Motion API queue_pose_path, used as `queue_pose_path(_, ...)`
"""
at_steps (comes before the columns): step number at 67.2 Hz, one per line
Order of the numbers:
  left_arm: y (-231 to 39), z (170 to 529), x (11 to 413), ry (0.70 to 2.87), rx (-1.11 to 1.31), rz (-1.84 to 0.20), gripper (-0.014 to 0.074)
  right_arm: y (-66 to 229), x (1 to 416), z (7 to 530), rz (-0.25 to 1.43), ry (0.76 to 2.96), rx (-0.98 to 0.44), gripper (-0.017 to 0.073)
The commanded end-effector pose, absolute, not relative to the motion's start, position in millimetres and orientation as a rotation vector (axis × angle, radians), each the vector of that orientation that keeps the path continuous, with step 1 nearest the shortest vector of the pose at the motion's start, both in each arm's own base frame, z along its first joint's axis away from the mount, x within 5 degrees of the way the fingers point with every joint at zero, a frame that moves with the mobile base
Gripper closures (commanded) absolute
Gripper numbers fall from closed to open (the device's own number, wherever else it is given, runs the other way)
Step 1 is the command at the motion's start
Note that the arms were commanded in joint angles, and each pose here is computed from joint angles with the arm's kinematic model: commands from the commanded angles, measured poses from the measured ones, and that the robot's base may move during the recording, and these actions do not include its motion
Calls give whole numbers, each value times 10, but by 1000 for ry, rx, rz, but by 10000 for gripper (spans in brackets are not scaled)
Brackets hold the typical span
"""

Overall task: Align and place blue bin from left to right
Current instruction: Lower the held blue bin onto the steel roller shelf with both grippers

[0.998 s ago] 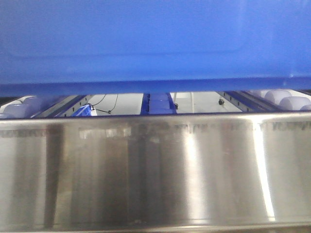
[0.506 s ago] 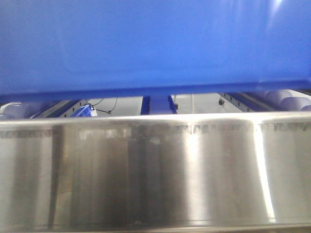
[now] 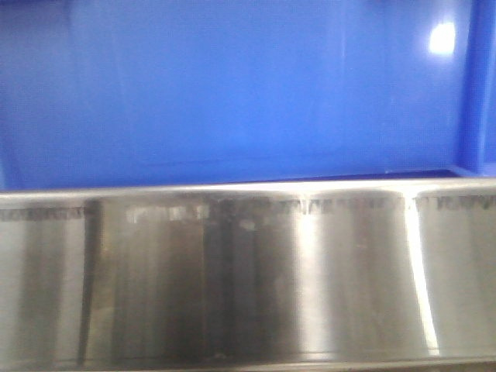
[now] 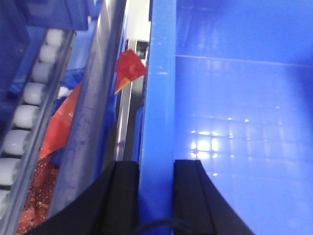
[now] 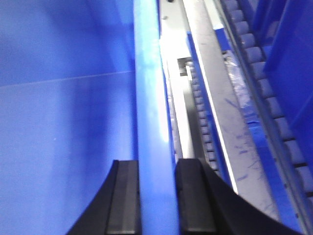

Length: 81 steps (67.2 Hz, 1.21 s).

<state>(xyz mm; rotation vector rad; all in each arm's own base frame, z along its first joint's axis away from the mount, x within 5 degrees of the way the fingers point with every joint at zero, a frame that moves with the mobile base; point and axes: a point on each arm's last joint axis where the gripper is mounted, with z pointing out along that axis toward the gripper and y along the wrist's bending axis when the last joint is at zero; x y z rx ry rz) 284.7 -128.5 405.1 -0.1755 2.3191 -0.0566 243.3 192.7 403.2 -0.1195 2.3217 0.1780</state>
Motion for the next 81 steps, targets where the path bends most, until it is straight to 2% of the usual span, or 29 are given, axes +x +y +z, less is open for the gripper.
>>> queue_pose_path(1,-1354,4172,2866,2227,-156,-171,704,2002,2422,4162,289,2218,-155,629)
queue_pose_path(7,-1355,4174,2867,2226,-155,-172,700,2000,2420,4162,288,2219,-155,627)
queue_pose_path(11,-1355,4174,2867,2226,-155,-172,659,2000,2420,4162,288,2219,-155,595)
queue_pose_path(15,-1356,4175,2867,2224,-154,-174,577,2001,2421,4163,289,2218,-155,480)
queue_pose_path(23,-1356,4175,2867,2224,-154,-174,323,2001,2421,4163,289,2218,-155,143)
queue_pose_path(29,-1356,4181,2867,2222,-154,-175,160,2001,2421,4163,289,2218,-155,8)
queue_pose_path(35,-1356,4181,2867,2222,-154,-175,58,2001,2421,4163,289,2218,-155,13)
queue_pose_path(42,-1356,4181,2867,2222,-154,-175,17,2001,2421,4163,289,2218,-155,43)
queue_pose_path(51,-1355,4180,2866,2224,-155,-174,31,1991,2412,4176,289,2218,-152,100)
queue_pose_path(57,-1341,4202,2845,2220,-158,-176,96,1982,2406,4186,287,2219,-149,166)
queue_pose_path(62,-1322,4233,2817,2215,-162,-177,218,1965,2394,4193,281,2224,-145,246)
queue_pose_path(72,-1254,4342,2717,2187,-170,-187,524,1908,2321,4283,293,2200,-158,440)
queue_pose_path(78,-1205,4432,2635,2160,-176,-205,699,1832,2249,4382,314,2172,-149,515)
queue_pose_path(81,-1179,4478,2593,2144,-178,-215,704,1794,2211,4433,327,2156,-144,544)
